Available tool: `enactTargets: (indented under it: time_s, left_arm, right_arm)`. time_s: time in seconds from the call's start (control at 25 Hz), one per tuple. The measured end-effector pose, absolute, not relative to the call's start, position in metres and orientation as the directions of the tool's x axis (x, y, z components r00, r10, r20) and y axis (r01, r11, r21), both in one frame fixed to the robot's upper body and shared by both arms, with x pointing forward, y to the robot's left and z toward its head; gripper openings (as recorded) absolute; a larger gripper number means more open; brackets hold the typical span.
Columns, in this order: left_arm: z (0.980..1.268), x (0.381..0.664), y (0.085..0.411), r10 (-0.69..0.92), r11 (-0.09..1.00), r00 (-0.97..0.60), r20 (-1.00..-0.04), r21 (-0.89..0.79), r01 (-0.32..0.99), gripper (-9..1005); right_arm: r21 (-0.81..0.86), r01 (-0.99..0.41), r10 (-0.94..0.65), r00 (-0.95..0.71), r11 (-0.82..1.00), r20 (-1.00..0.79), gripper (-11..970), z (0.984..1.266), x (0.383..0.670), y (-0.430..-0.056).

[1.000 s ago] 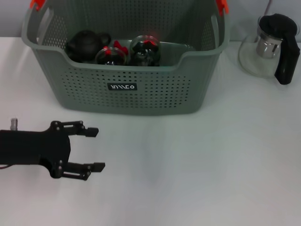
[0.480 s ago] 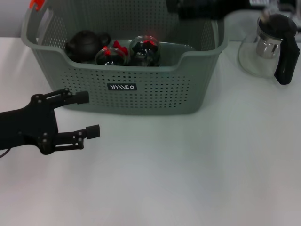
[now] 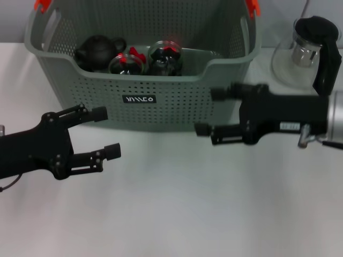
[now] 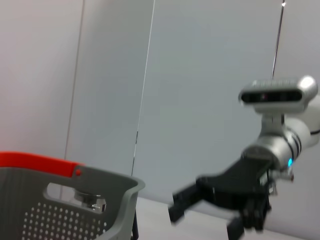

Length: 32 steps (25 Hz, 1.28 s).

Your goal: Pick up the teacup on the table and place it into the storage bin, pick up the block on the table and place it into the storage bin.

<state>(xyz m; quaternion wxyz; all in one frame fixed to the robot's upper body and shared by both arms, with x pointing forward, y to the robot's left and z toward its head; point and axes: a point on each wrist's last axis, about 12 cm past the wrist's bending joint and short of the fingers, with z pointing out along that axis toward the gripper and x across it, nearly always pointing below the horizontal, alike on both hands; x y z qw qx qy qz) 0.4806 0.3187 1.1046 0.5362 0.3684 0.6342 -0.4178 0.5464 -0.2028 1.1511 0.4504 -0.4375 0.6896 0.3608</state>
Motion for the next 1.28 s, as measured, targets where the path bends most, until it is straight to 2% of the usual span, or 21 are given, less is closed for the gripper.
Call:
enactTargets:
  time_s: [0.2, 0.36, 1.28]
  left_arm:
    - [1.097, 0.481, 0.316, 0.059, 0.389, -0.173, -0.983, -0.137, 0.911, 859]
    - [1.085, 0.484, 0.309, 0.123, 0.391, -0.211, -0.97, -0.148, 0.908, 859]
    - [1.075, 0.486, 0.296, 0.182, 0.346, -0.23, -0.956, -0.156, 0.925, 859]
  right_arm:
    - [0.134, -0.933, -0.309, -0.243, 0.334, -0.92, 938, 1.11, 0.545, -0.205]
    - [0.128, -0.933, -0.328, -0.243, 0.337, -0.913, 938, 1.095, 0.545, -0.207]
    - [0.146, -0.935, -0.405, -0.276, 0.324, -0.872, 938, 1.086, 0.545, -0.207]
